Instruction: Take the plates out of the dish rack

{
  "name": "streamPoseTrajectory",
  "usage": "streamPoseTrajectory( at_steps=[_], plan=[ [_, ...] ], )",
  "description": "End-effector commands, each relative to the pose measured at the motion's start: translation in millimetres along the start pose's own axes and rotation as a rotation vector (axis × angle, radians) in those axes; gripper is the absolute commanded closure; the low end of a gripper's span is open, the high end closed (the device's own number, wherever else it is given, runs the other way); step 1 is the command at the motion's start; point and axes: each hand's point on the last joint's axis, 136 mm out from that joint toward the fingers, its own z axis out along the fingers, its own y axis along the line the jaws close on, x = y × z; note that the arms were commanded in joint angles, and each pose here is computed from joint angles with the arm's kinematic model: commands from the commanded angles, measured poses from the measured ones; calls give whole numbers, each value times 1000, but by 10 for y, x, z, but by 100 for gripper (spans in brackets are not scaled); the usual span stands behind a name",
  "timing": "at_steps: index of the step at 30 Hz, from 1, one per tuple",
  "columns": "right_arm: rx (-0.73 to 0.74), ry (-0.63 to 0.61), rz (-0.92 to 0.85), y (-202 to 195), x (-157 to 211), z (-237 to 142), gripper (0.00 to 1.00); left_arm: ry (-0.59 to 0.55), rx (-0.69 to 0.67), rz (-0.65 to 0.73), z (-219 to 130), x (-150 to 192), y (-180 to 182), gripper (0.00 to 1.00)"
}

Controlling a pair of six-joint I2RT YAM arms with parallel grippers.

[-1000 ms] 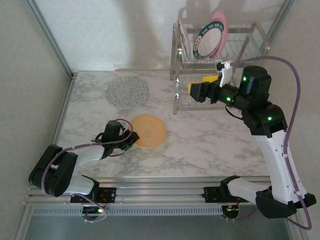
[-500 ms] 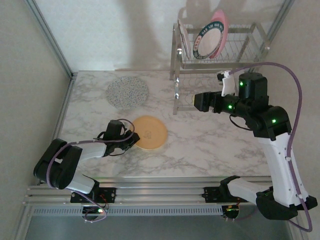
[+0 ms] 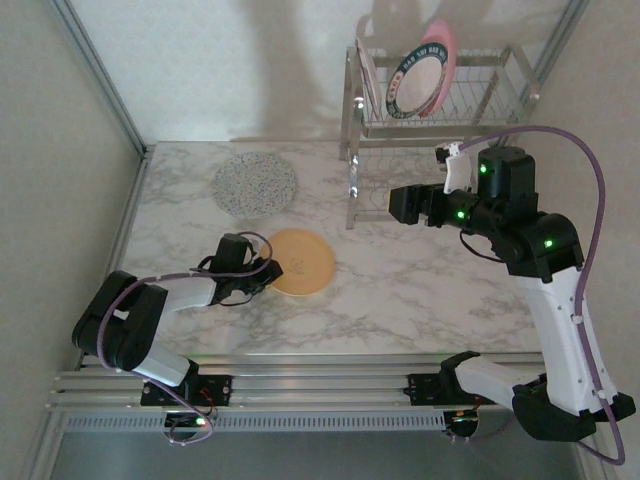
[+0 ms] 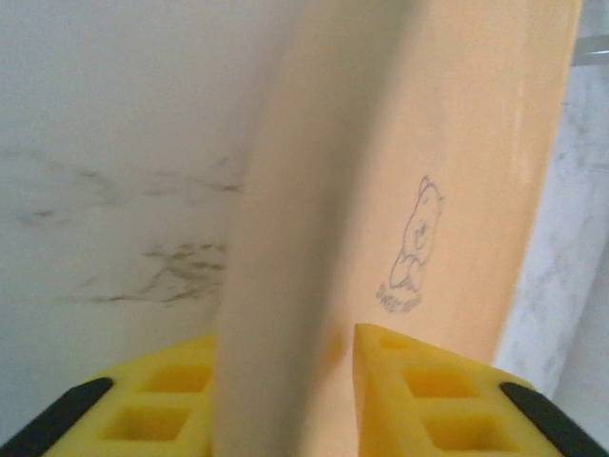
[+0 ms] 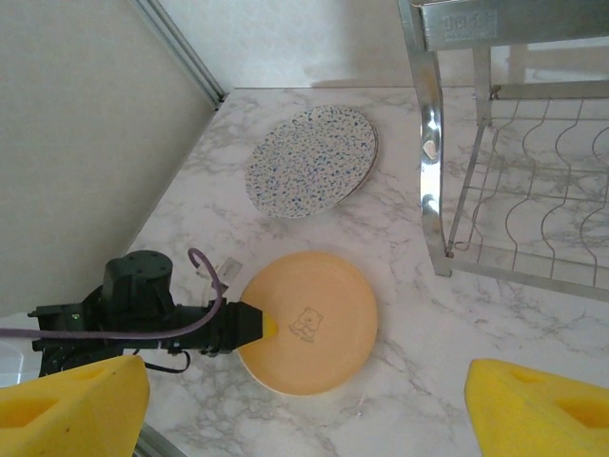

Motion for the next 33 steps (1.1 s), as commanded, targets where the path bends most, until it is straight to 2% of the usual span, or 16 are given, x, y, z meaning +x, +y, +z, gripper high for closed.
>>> streamPoseTrajectory(
  at_steps=[1, 9, 16, 23, 28, 33],
  plan=[
    [2, -32, -16, 18, -83, -11, 13, 4, -81, 10, -24, -7, 142, 66],
    [60, -63, -17, -73, -166, -21, 13, -6, -155, 11, -85, -39, 219, 58],
    [336, -196, -28, -476, -447, -254, 13, -34, -231, 17, -230, -100, 245, 42],
    [600, -369, -71, -773, -1007, -534, 14, -73, -237, 20, -375, -167, 156, 37],
    [652, -467, -154, -825, -1543, -419, 13, -107, -232, 26, -496, -223, 63, 32],
    [671, -619, -166, -1031, -2091, -237, 13, -185, -187, 36, -752, -371, -212, 24]
  ],
)
